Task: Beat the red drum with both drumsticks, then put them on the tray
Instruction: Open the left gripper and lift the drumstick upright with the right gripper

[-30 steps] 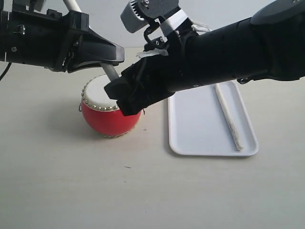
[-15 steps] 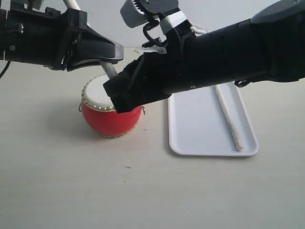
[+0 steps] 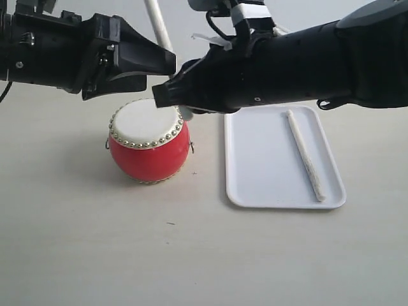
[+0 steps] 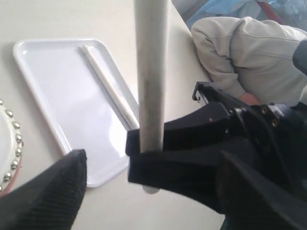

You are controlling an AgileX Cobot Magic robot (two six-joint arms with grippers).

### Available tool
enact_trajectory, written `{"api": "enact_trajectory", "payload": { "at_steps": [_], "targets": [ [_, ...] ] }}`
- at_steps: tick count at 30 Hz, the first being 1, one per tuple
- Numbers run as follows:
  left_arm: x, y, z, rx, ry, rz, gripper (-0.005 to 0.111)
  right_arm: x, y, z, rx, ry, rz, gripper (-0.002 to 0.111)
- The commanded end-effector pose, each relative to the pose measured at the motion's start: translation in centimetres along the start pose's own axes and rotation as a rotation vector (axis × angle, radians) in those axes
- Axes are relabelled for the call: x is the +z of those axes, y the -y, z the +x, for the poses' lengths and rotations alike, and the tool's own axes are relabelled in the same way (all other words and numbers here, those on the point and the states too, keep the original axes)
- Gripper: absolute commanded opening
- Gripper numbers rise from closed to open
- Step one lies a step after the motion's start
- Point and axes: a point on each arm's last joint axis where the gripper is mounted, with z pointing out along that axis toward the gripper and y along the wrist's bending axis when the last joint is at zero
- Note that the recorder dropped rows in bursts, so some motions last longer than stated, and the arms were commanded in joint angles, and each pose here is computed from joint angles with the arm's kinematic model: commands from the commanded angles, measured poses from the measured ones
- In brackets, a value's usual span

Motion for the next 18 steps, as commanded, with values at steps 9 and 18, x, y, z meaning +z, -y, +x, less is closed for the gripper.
{"api": "enact_trajectory", "payload": {
  "at_steps": [9, 18],
  "targets": [
    [-0.9, -0.1, 0.3, 0.128, -0.032, -0.111, 0.072, -1.9, 5.9, -1.0, 0.27, 0.025, 0.194, 0.0],
    [-2.1, 0.4, 0.6, 0.214, -0.067, -0.175, 0.0, -2.3, 10.3, 1.4, 0.418, -0.277, 0.332, 0.0]
  ]
}}
